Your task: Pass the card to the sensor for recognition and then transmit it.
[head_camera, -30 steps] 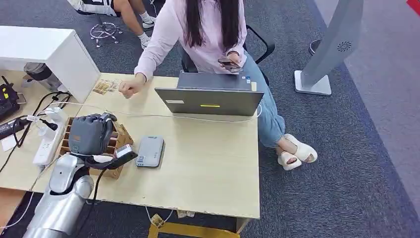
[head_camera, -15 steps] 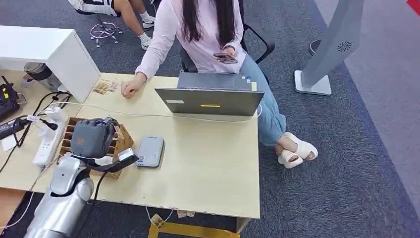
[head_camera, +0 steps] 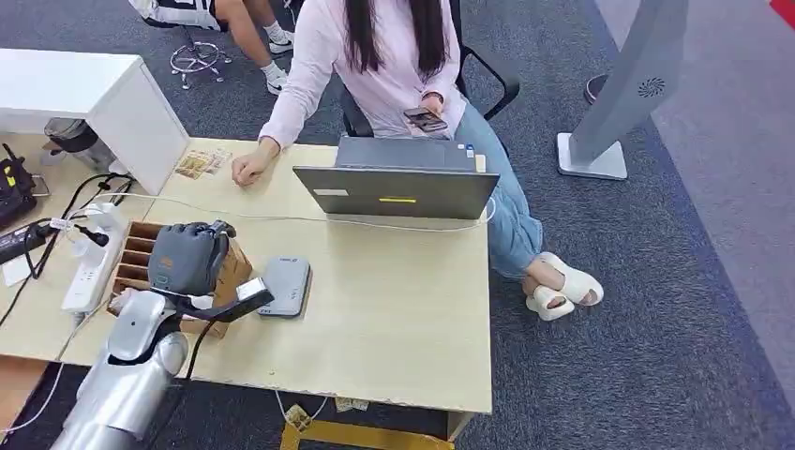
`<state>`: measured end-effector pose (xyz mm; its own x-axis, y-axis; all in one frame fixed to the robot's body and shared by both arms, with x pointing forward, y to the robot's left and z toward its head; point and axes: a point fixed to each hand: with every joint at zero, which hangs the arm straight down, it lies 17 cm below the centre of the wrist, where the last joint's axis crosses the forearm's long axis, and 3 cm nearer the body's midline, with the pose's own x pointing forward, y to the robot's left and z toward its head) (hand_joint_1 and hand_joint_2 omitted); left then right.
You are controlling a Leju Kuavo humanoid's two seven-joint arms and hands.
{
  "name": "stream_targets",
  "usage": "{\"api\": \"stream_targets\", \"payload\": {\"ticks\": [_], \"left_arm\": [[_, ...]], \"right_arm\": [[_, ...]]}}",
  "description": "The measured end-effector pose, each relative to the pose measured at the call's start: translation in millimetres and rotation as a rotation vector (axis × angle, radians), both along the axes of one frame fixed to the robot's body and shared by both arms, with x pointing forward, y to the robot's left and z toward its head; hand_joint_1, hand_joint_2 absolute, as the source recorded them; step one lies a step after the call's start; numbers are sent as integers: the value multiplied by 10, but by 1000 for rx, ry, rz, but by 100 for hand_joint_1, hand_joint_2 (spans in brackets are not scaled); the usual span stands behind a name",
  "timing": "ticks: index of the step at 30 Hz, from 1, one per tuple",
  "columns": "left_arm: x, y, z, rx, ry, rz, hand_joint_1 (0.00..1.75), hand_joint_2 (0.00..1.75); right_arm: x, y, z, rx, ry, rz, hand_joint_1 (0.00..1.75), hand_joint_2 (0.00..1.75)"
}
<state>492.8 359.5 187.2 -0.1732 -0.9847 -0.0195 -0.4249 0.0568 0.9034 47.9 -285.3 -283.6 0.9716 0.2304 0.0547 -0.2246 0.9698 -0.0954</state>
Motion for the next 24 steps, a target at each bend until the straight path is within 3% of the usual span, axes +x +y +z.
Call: {"api": "stream_targets", "payload": {"ticks": [24], "left_arm": [[336,-455,-535,96,196,-23,175,175]], "right_arm": [[14,148,5,26,-8,12,0,0]]}}
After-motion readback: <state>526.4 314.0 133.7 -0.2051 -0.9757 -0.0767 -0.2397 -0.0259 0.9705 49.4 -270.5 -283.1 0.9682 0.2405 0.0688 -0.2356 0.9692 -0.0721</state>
